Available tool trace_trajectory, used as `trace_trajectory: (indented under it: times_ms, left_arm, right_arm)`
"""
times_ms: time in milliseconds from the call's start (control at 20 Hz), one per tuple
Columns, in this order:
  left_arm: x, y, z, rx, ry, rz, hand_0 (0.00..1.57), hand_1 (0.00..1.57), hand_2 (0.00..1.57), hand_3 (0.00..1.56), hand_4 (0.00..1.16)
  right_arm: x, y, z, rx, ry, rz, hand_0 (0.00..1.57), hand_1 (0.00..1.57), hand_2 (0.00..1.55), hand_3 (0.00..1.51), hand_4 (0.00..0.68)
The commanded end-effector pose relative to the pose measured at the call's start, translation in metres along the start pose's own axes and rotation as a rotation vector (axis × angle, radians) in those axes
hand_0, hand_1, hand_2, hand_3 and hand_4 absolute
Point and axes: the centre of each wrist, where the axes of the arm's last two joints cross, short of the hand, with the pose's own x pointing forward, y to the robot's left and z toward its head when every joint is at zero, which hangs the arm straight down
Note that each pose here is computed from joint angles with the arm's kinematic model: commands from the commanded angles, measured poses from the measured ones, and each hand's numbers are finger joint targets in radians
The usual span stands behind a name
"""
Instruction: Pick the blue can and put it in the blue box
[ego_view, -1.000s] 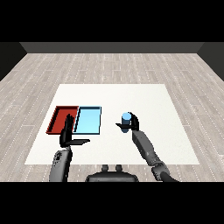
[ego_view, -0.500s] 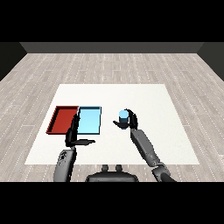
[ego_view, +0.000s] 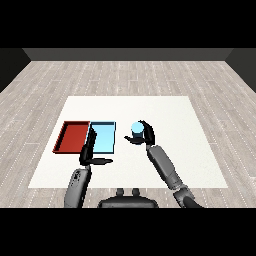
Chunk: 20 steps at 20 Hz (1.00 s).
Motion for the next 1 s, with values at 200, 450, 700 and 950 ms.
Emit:
trace_trajectory:
  times_ms: [200, 450, 700, 950]
  left_arm:
    - [0.002, -0.031, -0.0013, -0.052, 0.001, 0.042, 0.0, 0.0, 0.0, 0.0, 0.0]
    - [0.012, -0.041, -0.023, -0.075, 0.016, 0.091, 0.0, 0.0, 0.0, 0.0, 0.0]
    - [0.009, -0.064, -0.0265, -0.108, 0.035, 0.117, 0.0, 0.0, 0.0, 0.0, 0.0]
    - [-0.001, -0.085, -0.0323, -0.135, 0.011, 0.095, 0.0, 0.0, 0.0, 0.0, 0.0]
  right_arm:
    - [0.018, -0.047, 0.033, 0.016, -0.021, 0.015, 1.44, 1.44, 1.46, 1.35, 0.562]
    - [0.028, -0.053, 0.009, 0.036, -0.03, -0.014, 1.47, 1.47, 1.47, 1.38, 0.566]
    - [0.024, -0.027, 0.005, 0.04, -0.05, 0.002, 1.45, 1.45, 1.47, 1.38, 0.555]
    - [0.022, -0.007, 0.01, 0.074, -0.088, -0.022, 1.45, 1.45, 1.47, 1.39, 0.576]
